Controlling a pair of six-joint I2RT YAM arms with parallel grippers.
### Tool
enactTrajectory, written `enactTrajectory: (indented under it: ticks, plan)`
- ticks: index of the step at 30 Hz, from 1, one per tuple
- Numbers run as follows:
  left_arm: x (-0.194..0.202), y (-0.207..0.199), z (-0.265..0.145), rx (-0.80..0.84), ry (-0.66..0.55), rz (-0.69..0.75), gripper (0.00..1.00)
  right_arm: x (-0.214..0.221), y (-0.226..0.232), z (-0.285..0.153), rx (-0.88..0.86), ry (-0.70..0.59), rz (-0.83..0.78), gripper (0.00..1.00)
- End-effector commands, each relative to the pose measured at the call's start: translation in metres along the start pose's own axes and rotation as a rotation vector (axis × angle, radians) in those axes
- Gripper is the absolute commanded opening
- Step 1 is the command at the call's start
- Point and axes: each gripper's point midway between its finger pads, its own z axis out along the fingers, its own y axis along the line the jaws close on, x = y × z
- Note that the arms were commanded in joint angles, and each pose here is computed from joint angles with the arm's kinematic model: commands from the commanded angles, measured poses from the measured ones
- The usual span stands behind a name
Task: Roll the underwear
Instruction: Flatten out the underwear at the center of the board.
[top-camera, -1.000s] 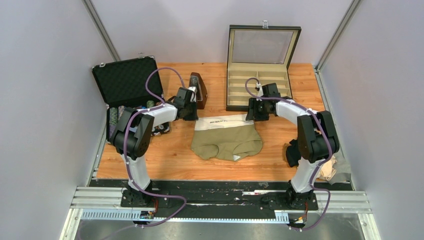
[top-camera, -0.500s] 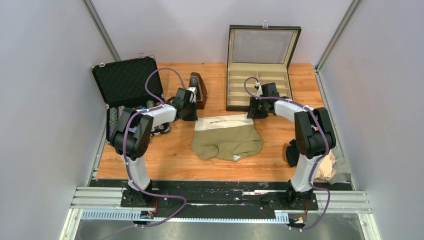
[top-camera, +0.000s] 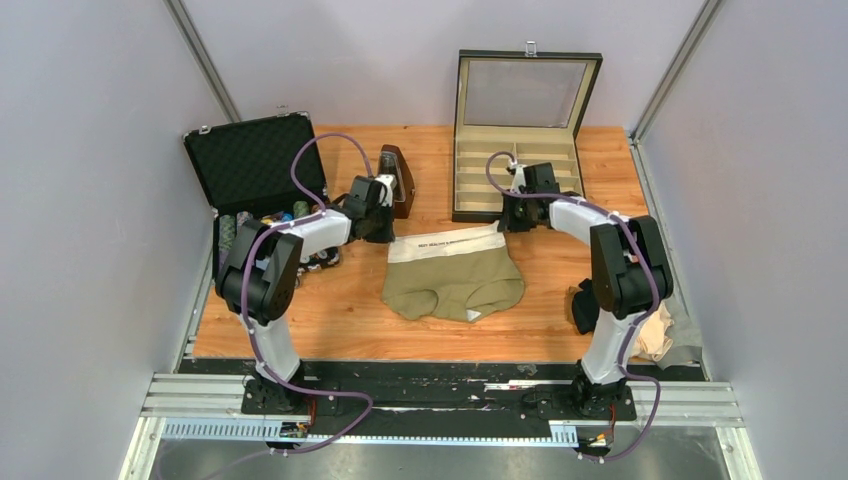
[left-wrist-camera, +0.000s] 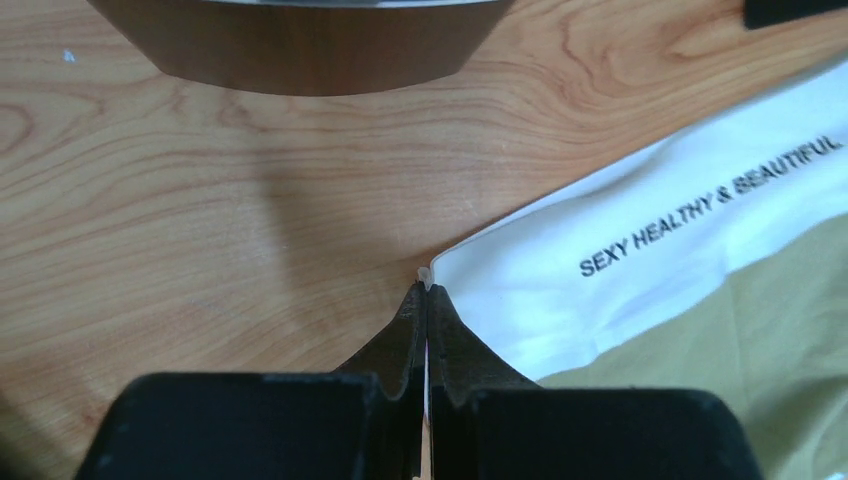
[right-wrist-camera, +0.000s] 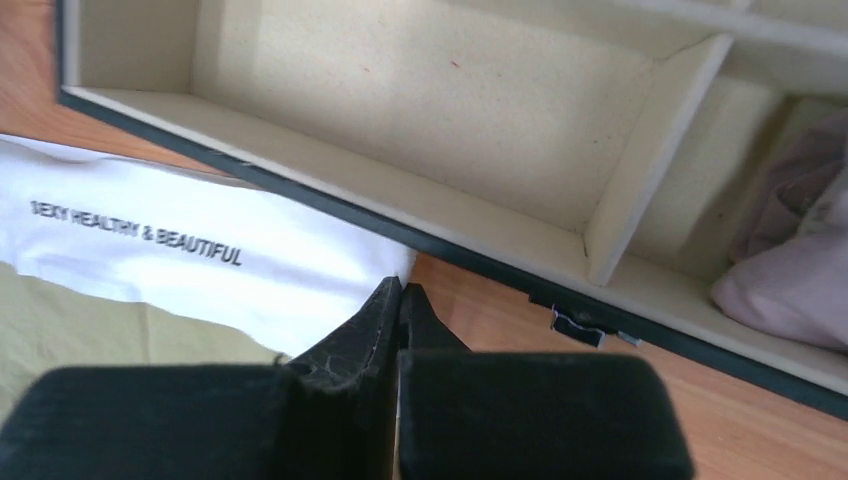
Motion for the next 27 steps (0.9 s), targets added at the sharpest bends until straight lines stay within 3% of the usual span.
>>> enactTrajectory:
  ticks: [1, 7, 12, 15, 20, 27]
  plan:
    - [-0.043, -0.029, -0.041, 0.124, -0.151, 0.112, 0.00, -0.072, 0.034, -0.054, -0.078, -0.217, -0.115, 0.00]
    - [-0.067, -0.051, -0.100, 0.205, -0.248, 0.198, 0.00, -0.091, 0.079, -0.133, -0.168, -0.349, -0.179, 0.00]
    - [-0.077, -0.063, -0.166, 0.242, -0.386, 0.256, 0.00, -0.082, 0.105, -0.190, -0.217, -0.445, -0.239, 0.00]
    - [-0.075, -0.072, -0.195, 0.284, -0.405, 0.294, 0.00, -0.079, 0.119, -0.223, -0.249, -0.517, -0.291, 0.00]
    - [-0.069, -0.085, -0.240, 0.349, -0.456, 0.404, 0.00, -0.054, 0.141, -0.264, -0.319, -0.571, -0.330, 0.00]
    - [-0.032, -0.094, -0.271, 0.452, -0.469, 0.504, 0.00, 0.004, 0.163, -0.295, -0.455, -0.563, -0.371, 0.00]
